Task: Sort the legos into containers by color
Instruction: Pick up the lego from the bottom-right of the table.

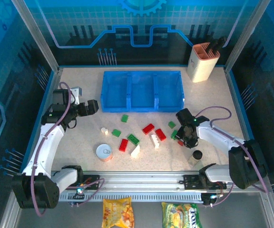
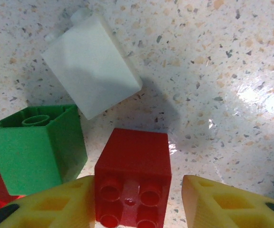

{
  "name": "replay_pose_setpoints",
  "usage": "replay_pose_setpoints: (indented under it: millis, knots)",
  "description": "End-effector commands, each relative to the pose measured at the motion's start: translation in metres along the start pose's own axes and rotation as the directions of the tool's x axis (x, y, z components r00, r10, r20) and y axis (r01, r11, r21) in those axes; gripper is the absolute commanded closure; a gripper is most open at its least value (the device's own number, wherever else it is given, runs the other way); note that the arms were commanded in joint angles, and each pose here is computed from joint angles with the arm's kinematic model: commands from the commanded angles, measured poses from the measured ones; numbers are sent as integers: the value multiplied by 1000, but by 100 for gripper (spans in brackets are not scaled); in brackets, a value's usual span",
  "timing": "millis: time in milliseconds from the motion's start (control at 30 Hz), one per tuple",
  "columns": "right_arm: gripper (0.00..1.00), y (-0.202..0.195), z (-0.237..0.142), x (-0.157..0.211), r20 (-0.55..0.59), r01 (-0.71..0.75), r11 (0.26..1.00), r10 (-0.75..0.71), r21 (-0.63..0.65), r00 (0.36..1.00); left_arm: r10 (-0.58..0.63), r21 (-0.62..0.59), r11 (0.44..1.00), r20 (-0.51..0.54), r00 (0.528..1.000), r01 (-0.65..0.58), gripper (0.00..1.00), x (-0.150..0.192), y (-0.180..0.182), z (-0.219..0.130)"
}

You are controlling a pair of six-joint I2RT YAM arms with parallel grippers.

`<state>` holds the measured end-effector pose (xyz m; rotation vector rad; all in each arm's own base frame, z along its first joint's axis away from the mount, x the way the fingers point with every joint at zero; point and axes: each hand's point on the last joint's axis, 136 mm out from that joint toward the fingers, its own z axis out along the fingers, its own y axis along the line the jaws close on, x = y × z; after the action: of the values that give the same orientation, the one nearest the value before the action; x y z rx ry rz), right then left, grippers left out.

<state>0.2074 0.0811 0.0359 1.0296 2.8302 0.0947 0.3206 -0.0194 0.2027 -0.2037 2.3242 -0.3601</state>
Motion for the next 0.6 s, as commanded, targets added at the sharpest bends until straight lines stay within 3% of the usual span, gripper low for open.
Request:
replay_pose_setpoints:
  millis: [0, 333, 567]
  knots:
    - [52, -4, 5, 6, -20, -10, 1000, 11, 20, 1000, 25, 24, 999, 8, 1000, -25, 1, 2, -2, -1]
    - [63, -9, -3, 4, 2, 9, 999, -9, 36, 1000, 27, 25, 999, 5, 1000, -27, 1, 2, -2, -1]
    - [63, -11, -18, 1, 25, 56, 997, -58, 47, 998, 29, 25, 999, 7, 1000, -29, 1, 2, -2, -1]
